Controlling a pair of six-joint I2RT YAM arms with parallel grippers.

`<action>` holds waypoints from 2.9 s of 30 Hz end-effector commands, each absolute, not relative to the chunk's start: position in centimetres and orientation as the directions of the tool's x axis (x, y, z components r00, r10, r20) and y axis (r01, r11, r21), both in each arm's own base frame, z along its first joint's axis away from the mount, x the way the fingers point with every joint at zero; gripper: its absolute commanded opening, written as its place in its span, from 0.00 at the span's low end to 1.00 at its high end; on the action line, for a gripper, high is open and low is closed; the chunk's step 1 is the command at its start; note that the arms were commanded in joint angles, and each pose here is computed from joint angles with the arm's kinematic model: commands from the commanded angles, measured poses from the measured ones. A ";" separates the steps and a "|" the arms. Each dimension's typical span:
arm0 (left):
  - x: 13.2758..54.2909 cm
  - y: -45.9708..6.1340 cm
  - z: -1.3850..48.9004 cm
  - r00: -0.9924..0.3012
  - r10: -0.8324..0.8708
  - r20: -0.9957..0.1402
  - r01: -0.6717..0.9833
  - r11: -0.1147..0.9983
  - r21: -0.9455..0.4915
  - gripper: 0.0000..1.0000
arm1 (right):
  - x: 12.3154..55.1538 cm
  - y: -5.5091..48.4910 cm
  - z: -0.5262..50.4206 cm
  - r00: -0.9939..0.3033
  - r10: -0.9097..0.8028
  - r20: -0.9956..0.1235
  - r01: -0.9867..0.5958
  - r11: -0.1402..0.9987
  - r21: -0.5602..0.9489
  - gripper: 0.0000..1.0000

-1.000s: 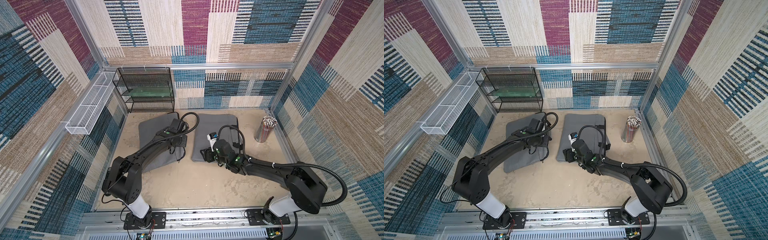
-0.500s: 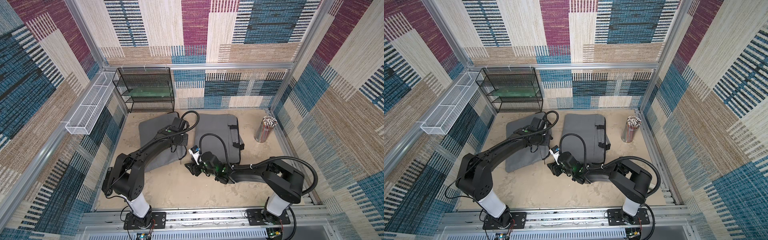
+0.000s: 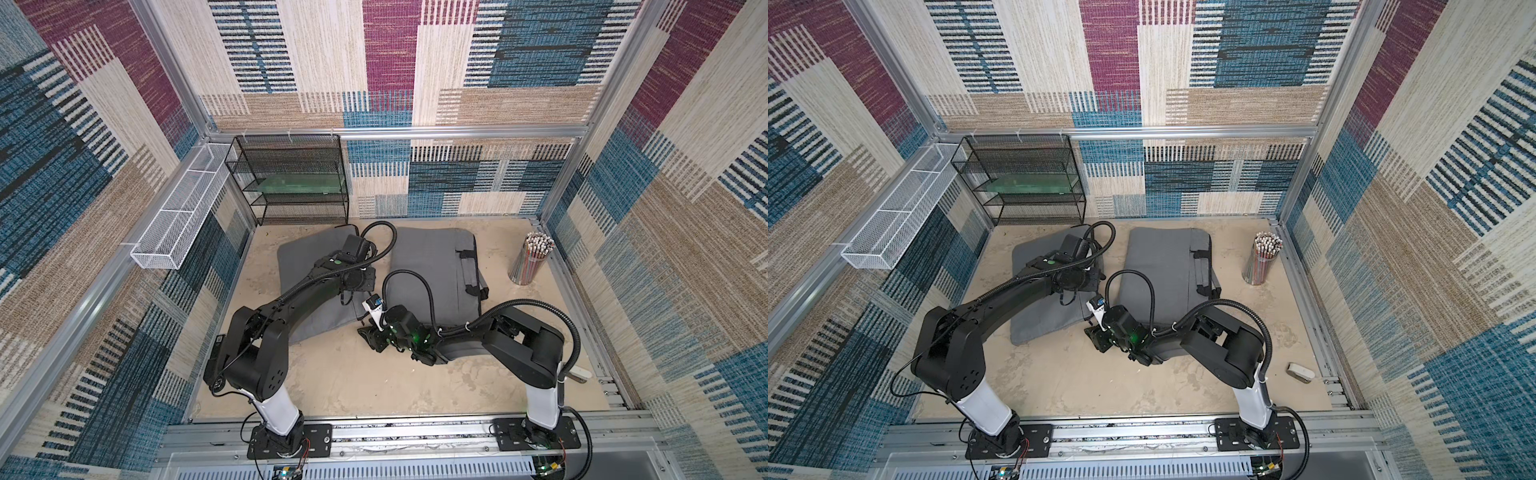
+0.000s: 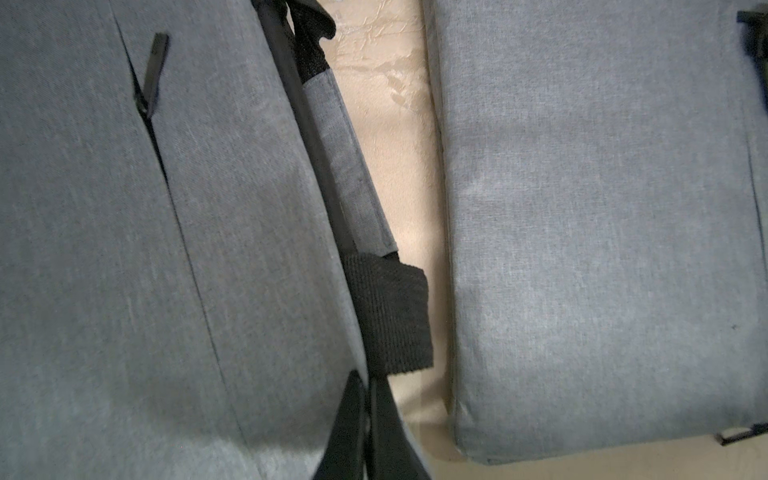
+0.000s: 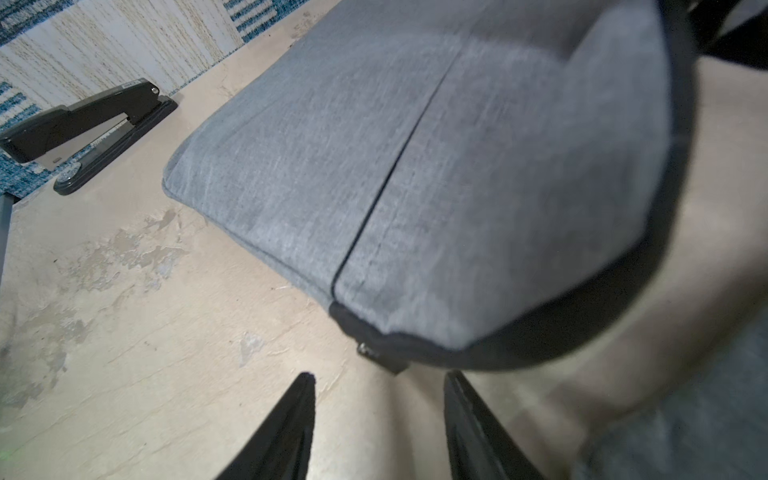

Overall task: Open the zippered laptop bag and take out the laptop
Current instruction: Unzip the zipper on the zippered laptop bag.

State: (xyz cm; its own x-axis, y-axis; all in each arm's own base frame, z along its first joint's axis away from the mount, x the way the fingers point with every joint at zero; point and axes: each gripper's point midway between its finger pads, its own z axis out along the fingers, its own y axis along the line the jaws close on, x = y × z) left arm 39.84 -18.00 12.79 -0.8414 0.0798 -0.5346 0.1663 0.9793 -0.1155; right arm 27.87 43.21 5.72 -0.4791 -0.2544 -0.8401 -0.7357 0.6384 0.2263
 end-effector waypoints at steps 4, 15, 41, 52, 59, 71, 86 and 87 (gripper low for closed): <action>40.4 -18.3 13.3 -0.829 0.052 -0.557 0.159 0.977 -0.145 0.00 | 29.3 43.4 6.1 -0.466 -0.198 -0.862 -0.702 0.675 0.225 0.41; 40.5 -18.2 13.2 -0.835 0.026 -0.550 0.145 0.974 -0.174 0.00 | 29.6 44.0 6.2 -0.449 -0.189 -0.873 -0.714 0.664 0.224 0.33; 40.4 -16.1 12.7 -0.841 -0.087 -0.533 0.041 0.974 -0.223 0.28 | 28.8 43.3 3.9 -0.455 -0.296 -0.840 -0.723 0.673 0.155 0.00; 35.8 -8.9 12.3 -0.774 -0.390 -0.499 -0.256 0.914 -0.316 0.70 | 27.4 43.7 2.4 -0.488 -0.390 -0.781 -0.764 0.624 0.165 0.00; 29.1 -4.2 9.8 -0.667 -0.611 -0.425 -0.516 0.791 -0.328 0.73 | 27.2 45.7 2.8 -0.499 -0.413 -0.762 -0.784 0.590 0.194 0.00; 24.8 -3.2 4.8 -0.513 -0.815 -0.271 -0.642 0.573 -0.509 0.73 | 26.8 46.9 3.2 -0.477 -0.437 -0.762 -0.815 0.545 0.198 0.00; 28.4 -2.2 5.4 -0.401 -0.844 -0.356 -0.567 0.534 -0.627 0.75 | 26.4 47.6 3.9 -0.458 -0.456 -0.763 -0.834 0.517 0.191 0.00; 28.4 -2.2 5.1 -0.403 -0.845 -0.351 -0.572 0.532 -0.624 0.75 | 26.3 47.7 4.0 -0.458 -0.457 -0.763 -0.835 0.516 0.192 0.00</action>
State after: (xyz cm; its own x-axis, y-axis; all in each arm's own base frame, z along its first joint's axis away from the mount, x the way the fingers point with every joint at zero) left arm 27.39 -2.50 4.51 -0.4401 -0.8320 -0.3379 -0.5857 0.5512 -0.5943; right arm 26.32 47.06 3.19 -0.4770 -0.4631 -0.7470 -0.8219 0.5362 0.1924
